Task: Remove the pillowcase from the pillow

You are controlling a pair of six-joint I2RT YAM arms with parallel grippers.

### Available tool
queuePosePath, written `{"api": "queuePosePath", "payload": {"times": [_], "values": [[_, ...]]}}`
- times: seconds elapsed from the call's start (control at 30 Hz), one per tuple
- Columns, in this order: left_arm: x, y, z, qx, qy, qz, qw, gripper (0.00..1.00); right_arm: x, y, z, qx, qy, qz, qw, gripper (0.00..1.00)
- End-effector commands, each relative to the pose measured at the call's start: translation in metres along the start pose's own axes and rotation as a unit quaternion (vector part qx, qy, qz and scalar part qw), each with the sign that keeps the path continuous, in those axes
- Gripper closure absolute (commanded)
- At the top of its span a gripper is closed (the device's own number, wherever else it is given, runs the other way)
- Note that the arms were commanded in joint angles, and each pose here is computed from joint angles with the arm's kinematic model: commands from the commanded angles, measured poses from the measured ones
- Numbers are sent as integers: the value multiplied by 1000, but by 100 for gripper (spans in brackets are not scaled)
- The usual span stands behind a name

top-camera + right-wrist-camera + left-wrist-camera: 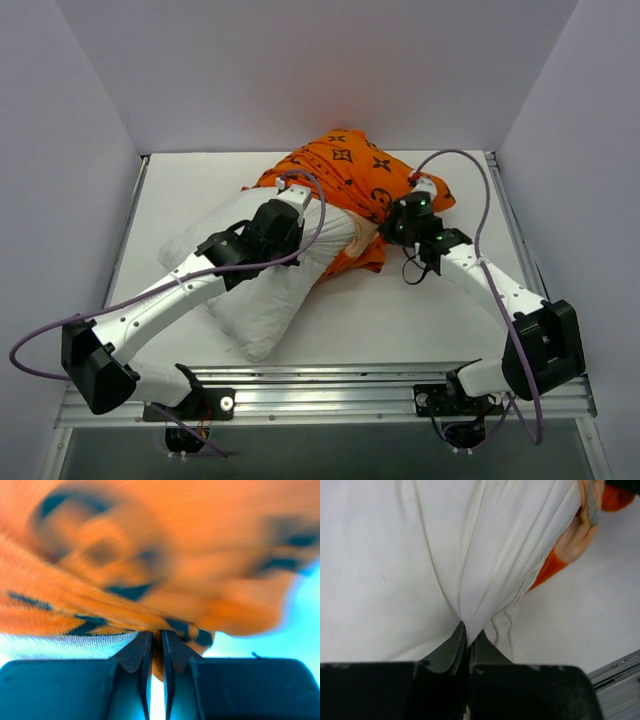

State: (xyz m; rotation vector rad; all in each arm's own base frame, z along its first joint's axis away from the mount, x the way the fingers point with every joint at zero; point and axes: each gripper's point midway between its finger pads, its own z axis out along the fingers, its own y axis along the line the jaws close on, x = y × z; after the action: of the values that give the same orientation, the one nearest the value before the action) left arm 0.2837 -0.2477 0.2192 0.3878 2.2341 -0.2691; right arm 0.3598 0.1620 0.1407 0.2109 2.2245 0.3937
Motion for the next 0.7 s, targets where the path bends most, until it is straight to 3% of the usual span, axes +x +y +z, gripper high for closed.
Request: {"api": "queuePosePath", "payload": {"times": [0.0, 0.17, 0.4, 0.53, 0.6, 0.67], "values": [[6, 58, -51, -73, -4, -19, 997, 98, -67, -147, -30, 257, -88, 82, 959, 100], [29, 92, -80, -109, 21, -35, 993, 98, -121, -214, -58, 319, -151, 171, 920, 100], [37, 119, -131, -138, 10, -63, 988, 98, -164, -261, -85, 353, -223, 246, 875, 100], [30, 121, -140, -138, -7, -66, 988, 98, -181, -232, -71, 281, -209, 224, 910, 100], [22, 99, -127, -84, -14, -76, 994, 98, -174, -196, -57, 200, -193, 206, 938, 100], [18, 71, -109, -17, -18, -90, 996, 98, -169, -163, -50, 155, -185, 187, 952, 100]]}}
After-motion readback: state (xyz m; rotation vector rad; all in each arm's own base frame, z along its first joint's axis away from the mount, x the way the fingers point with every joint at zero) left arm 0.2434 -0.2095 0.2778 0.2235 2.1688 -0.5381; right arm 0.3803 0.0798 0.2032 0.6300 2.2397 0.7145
